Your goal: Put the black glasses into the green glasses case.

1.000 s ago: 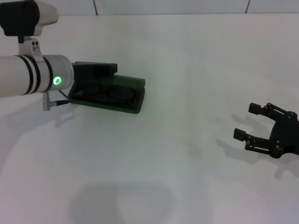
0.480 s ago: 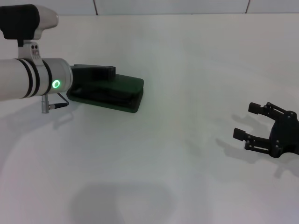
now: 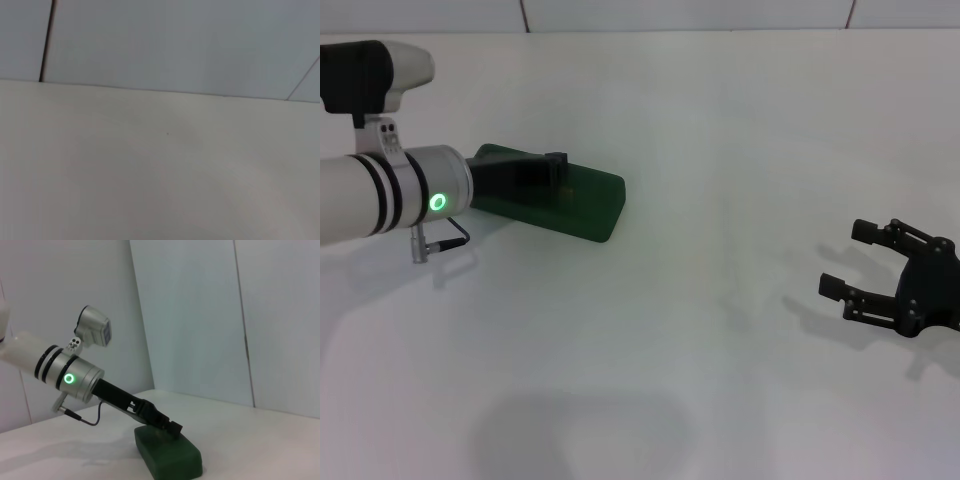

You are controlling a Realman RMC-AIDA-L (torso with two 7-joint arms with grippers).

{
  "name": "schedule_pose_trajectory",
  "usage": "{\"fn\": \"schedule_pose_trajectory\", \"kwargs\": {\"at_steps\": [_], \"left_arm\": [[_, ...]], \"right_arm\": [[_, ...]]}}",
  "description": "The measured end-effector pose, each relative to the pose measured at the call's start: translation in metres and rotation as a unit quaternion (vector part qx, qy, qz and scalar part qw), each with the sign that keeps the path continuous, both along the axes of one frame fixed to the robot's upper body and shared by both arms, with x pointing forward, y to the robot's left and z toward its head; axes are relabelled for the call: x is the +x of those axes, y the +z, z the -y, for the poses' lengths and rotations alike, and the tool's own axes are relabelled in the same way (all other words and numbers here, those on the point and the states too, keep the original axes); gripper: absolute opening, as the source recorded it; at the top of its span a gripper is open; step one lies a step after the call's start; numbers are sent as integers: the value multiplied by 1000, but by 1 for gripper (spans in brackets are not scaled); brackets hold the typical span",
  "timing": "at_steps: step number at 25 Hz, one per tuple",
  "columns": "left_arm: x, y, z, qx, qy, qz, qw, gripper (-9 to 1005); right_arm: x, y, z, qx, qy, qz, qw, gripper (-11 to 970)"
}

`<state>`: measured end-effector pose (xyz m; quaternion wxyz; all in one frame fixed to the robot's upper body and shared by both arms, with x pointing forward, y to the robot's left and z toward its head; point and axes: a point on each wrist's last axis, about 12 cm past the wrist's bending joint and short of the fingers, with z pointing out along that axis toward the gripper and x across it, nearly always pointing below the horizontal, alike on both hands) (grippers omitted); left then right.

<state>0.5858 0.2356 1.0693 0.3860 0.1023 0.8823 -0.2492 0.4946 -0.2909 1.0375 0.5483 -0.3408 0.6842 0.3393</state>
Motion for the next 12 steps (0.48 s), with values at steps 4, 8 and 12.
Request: {"fn": "schedule_pose_trajectory", "kwargs": {"at_steps": [4, 8, 12], "left_arm": [[0, -1, 0, -11, 0, 7, 1000, 128], [3, 14, 4, -32, -13, 26, 999, 129], [6, 30, 6, -60, -37, 33, 997, 130]], "right_arm": [[0, 0, 0, 0, 0, 1, 1000, 874], [0, 0, 0, 0, 0, 1, 1000, 874], [0, 0, 0, 0, 0, 1, 1000, 874]]}}
